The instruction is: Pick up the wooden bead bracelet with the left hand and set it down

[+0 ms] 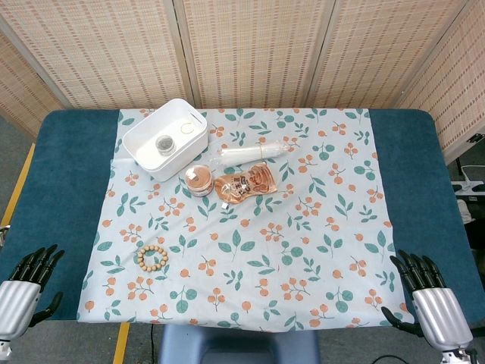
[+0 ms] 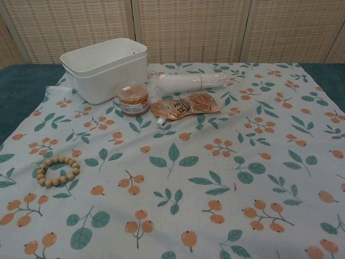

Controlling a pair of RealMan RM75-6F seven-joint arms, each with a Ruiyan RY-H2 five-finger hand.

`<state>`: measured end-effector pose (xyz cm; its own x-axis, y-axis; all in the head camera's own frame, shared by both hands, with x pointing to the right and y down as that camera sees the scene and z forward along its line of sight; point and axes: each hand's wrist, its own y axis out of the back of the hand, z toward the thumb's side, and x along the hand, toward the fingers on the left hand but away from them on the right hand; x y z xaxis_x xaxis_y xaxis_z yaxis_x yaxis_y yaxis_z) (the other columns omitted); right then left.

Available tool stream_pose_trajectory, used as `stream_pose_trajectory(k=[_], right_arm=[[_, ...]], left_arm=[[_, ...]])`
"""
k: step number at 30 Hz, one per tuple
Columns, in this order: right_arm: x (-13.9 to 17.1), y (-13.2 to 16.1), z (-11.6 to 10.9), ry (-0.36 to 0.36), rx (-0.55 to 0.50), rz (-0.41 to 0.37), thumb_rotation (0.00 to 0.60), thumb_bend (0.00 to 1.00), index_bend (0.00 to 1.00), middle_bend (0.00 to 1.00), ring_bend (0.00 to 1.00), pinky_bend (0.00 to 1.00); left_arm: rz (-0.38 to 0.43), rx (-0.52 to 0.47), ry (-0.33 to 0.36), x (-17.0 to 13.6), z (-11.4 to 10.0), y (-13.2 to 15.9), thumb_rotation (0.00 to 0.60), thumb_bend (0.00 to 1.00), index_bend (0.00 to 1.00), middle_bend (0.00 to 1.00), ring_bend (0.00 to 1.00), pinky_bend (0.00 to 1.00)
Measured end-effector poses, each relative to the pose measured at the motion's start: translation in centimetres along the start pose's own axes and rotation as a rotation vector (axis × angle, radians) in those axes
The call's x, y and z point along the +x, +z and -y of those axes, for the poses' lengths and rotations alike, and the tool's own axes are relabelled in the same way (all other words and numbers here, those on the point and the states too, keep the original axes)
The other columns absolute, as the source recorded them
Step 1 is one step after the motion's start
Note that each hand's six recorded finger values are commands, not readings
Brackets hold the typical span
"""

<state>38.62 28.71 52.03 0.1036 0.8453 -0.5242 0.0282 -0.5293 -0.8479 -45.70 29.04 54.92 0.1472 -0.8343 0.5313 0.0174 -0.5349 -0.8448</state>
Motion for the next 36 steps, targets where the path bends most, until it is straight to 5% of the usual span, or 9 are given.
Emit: stream_pose_trajectory(k=[4, 11, 23, 36], right_arm=[[-0.1, 0.0, 0.1, -0.003, -0.004, -0.006, 0.434, 0.19, 0.00, 0.00, 0.00, 0.00], [0.3, 0.2, -0.4, -0.020, -0.015, -0.018, 0.435, 0.19, 0.00, 0.00, 0.00, 0.00], [0.3, 0.3, -0.2, 0.007, -0.025, -0.034, 0.439, 0.19, 0.00, 0.00, 0.00, 0.00], [0.5, -0.3, -0.5, 0.029, -0.035, -0.018, 0.439, 0.19, 0.00, 0.00, 0.00, 0.00]], left_arm=[[0.031, -0.016, -0.007, 0.2, 0.6, 0.7, 0.600, 0.41, 0.00, 0.00, 0.00, 0.10], [0.098, -0.102, -0.025, 1.7, 2.8, 3.2, 0.600, 0.46, 0.08, 0.25, 0.04, 0.08], [0.165, 0.055, -0.008, 6.1, 6.3, 7.6, 0.600, 0.46, 0.32, 0.46, 0.11, 0.03], [0.244, 0.227, -0.021, 8.3, 11.1, 12.2, 0.600, 0.44, 0.28, 0.38, 0.10, 0.02]])
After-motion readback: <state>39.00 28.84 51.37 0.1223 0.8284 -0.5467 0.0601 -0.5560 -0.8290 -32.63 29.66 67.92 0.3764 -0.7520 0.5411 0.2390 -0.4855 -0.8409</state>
